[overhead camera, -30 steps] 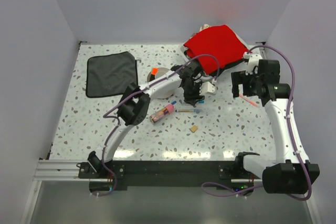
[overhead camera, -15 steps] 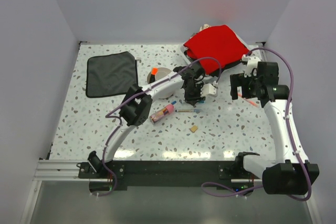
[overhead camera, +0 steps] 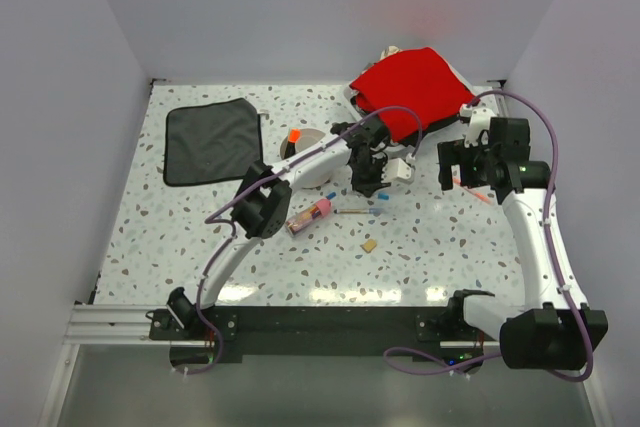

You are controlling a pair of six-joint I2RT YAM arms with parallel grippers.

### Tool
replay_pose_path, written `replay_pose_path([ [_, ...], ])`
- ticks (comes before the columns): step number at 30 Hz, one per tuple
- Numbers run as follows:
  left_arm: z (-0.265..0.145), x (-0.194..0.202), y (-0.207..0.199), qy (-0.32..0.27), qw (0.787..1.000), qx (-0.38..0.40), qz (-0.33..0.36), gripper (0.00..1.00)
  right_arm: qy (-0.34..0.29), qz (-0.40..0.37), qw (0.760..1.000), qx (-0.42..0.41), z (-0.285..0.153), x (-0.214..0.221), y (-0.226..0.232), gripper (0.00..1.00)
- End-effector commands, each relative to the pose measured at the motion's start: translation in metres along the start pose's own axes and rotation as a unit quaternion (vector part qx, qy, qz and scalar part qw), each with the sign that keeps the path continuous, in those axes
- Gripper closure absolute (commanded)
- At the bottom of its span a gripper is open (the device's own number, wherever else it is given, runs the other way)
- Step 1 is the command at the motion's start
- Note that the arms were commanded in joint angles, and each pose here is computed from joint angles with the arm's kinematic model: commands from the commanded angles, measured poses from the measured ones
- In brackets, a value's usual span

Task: Sort the stationery into containers
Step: Pick up the pen from the center of the board, then place the pen in the storage box.

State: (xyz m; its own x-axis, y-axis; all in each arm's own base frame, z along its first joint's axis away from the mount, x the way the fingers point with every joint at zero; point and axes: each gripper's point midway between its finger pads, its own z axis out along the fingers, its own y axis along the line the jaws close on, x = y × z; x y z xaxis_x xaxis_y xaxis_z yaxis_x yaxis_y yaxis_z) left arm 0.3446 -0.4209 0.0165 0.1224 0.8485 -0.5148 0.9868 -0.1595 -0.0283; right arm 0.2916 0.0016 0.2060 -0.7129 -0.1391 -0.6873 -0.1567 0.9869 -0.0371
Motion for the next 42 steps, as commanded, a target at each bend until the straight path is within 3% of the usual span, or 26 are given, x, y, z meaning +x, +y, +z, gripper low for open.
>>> replay_pose_path([
  [1,0.015,0.036,-0.055,0.052,0.992,0.105,-0.049,1.00,-0.012,-0.001,1.000,-0.005,-0.004,-0.007,0.001,0.04],
  [8,-0.076,-0.039,-0.023,-0.070,0.997,-0.012,0.005,1.00,-0.030,0.008,1.000,0.003,-0.006,-0.018,-0.002,0.04],
  [13,-0.163,-0.076,0.000,-0.208,0.973,-0.102,0.010,1.00,-0.031,0.022,0.999,0.001,-0.001,-0.019,-0.001,0.04],
  [18,-0.228,-0.096,0.014,-0.355,0.919,-0.168,0.021,1.00,-0.015,0.023,1.000,-0.002,0.006,-0.019,-0.001,0.04],
  [20,-0.249,-0.091,0.023,-0.419,0.887,-0.190,0.035,1.00,-0.013,0.018,1.000,-0.002,0.006,-0.023,-0.002,0.05],
  [21,-0.257,-0.089,0.021,-0.448,0.876,-0.176,0.002,1.00,-0.013,0.018,1.000,-0.001,0.007,-0.025,-0.004,0.05],
  [23,-0.275,-0.077,0.027,-0.503,0.841,-0.197,0.035,1.00,-0.010,0.018,1.000,-0.002,0.010,-0.031,-0.004,0.05],
  [24,-0.275,-0.071,0.026,-0.530,0.830,-0.175,0.002,1.00,-0.011,0.019,1.000,-0.003,0.011,-0.033,-0.004,0.05],
  [25,-0.296,-0.068,0.027,-0.561,0.802,-0.199,0.048,1.00,-0.004,0.022,1.000,-0.005,0.016,-0.033,-0.004,0.05],
  [27,-0.287,-0.055,0.043,-0.574,0.801,-0.173,0.002,1.00,-0.006,0.023,1.000,-0.004,0.018,-0.038,-0.005,0.05],
  [35,-0.290,-0.021,0.093,-0.576,0.793,-0.196,-0.033,1.00,-0.008,0.023,1.000,0.006,0.023,-0.044,-0.010,0.05],
  [42,-0.260,0.012,0.121,-0.551,0.808,-0.196,-0.072,1.00,0.001,0.018,1.000,0.009,0.026,-0.040,-0.012,0.05],
])
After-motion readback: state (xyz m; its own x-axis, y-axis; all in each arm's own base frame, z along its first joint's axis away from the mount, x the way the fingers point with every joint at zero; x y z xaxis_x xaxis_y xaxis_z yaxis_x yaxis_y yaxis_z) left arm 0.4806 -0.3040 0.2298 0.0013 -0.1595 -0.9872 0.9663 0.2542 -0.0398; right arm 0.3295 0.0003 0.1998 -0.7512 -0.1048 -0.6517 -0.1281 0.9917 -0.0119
